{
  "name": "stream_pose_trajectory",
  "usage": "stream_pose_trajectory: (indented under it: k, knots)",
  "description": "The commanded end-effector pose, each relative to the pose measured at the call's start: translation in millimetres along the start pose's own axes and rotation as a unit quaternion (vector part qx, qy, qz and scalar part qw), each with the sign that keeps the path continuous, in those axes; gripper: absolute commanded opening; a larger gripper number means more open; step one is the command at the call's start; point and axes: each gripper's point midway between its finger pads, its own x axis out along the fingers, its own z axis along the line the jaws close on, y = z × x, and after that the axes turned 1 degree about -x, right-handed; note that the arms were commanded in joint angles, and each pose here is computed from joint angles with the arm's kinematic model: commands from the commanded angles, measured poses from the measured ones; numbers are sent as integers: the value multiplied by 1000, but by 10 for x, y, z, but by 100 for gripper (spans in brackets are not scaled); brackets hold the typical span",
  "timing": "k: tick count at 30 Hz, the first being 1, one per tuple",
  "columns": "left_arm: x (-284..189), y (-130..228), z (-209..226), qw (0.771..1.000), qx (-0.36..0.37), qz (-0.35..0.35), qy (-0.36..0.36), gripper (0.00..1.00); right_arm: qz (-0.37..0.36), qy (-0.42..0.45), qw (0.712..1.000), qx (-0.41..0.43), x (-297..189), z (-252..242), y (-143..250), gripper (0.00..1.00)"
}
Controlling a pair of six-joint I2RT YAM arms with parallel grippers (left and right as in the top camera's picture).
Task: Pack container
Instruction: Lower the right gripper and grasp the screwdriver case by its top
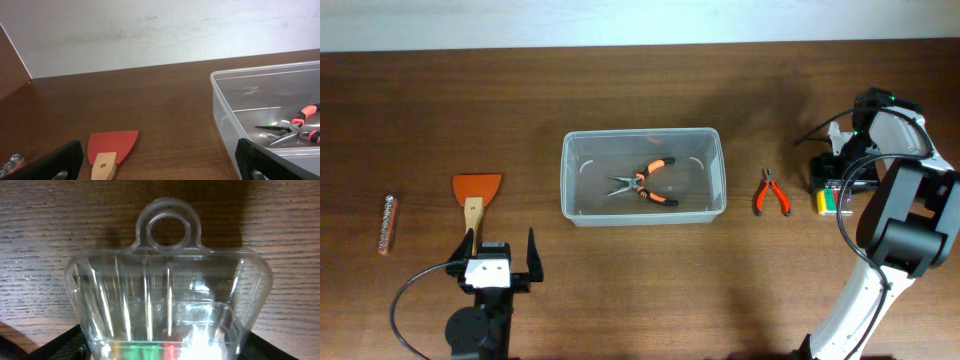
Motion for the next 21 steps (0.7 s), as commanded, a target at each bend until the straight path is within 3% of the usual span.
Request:
stream_pose_trajectory:
  k: [1,12,21]
  knots:
    - [0,10,-6,1000,-4,-1,0,99,11,-15,1000,3,98,45,32,81]
    - [0,11,-7,1000,-4,-1,0,99,17,-17,1000,7,82,54,62,79]
    - [0,10,-6,1000,-4,-1,0,99,5,-13,1000,7,-55,23,-23,68]
